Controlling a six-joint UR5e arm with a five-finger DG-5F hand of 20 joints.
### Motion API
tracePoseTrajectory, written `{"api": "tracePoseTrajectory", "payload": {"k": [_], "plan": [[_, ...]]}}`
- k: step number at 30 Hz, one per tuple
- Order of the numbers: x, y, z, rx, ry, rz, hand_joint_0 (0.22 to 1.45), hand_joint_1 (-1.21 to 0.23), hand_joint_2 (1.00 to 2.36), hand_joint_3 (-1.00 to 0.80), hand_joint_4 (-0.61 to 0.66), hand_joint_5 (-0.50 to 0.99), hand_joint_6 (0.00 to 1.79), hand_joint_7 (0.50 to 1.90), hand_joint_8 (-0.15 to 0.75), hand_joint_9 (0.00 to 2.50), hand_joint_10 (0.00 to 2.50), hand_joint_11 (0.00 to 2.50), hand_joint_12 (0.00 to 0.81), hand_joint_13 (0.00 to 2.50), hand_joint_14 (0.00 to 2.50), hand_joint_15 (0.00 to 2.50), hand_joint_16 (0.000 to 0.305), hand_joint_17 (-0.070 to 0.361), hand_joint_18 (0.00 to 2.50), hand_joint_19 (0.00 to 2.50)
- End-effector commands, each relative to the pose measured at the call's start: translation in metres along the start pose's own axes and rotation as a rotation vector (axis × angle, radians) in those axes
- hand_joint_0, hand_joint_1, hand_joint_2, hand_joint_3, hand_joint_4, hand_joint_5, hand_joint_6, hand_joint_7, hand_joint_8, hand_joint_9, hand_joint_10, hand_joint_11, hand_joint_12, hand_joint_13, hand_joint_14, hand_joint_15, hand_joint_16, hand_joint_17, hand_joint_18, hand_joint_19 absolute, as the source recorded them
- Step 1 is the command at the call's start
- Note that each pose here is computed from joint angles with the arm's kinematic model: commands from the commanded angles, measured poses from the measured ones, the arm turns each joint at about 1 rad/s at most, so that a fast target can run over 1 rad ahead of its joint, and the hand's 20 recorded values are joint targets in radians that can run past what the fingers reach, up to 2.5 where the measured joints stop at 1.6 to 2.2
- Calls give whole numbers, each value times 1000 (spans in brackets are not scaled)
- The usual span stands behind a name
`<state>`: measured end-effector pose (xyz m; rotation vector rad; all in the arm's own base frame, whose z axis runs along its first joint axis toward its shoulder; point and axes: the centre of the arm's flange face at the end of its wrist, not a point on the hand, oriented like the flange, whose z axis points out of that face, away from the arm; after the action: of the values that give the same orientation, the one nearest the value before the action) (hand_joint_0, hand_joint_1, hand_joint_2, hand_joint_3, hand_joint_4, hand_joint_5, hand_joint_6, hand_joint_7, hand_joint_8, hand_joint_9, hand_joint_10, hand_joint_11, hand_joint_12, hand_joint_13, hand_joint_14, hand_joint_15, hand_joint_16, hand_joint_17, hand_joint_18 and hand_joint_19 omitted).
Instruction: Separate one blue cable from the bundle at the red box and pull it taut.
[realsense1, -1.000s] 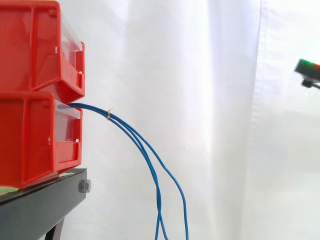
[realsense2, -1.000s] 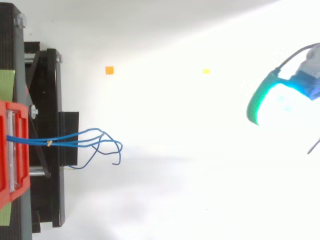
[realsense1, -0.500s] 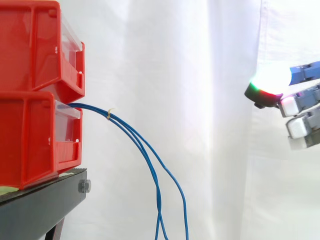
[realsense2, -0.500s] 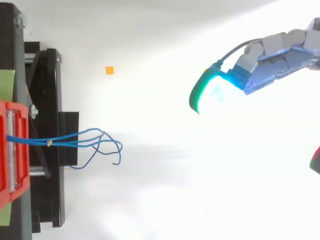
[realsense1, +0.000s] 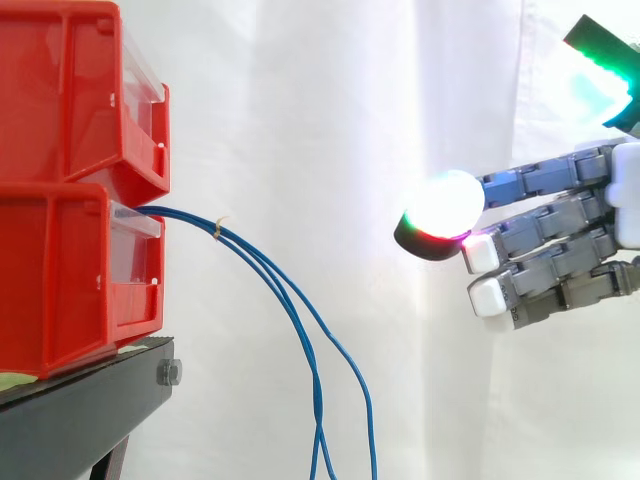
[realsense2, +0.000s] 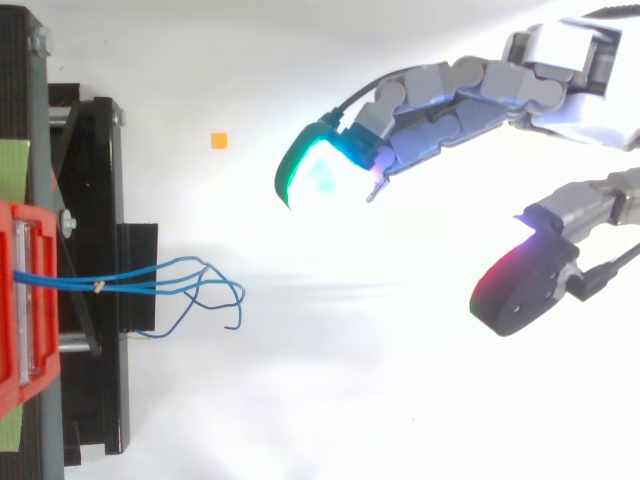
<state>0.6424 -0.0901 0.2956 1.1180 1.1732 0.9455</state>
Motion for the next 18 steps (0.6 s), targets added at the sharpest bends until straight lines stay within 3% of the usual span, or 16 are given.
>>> {"api": "tracePoseTrajectory", "payload": {"k": [1,5,8,10,13,18], "plan": [[3,3,4,-29,-16,-47,429,-588,1000,-500,171,-198,502,732,276,650,18,531,338,603,11,301,52,118,403,438],[4,5,7,-48,-47,-85,434,-592,1000,-500,173,-197,502,736,274,651,18,531,337,604,12,307,52,117,407,433],[10,-13,12,-29,-43,-97,439,-592,1000,-500,176,-195,502,737,271,650,21,530,334,606,12,309,51,115,406,442],[13,-24,20,-33,-46,-73,440,-592,1000,-500,177,-195,502,738,270,654,20,526,335,609,12,312,51,115,408,441],[18,-29,33,-42,-39,-42,443,-591,1000,-500,178,-193,502,739,271,658,18,528,333,616,12,312,51,114,408,441],[21,-30,40,-46,-40,-47,446,-588,1000,-500,182,-191,502,739,270,659,18,530,332,621,12,309,50,113,412,444]]}}
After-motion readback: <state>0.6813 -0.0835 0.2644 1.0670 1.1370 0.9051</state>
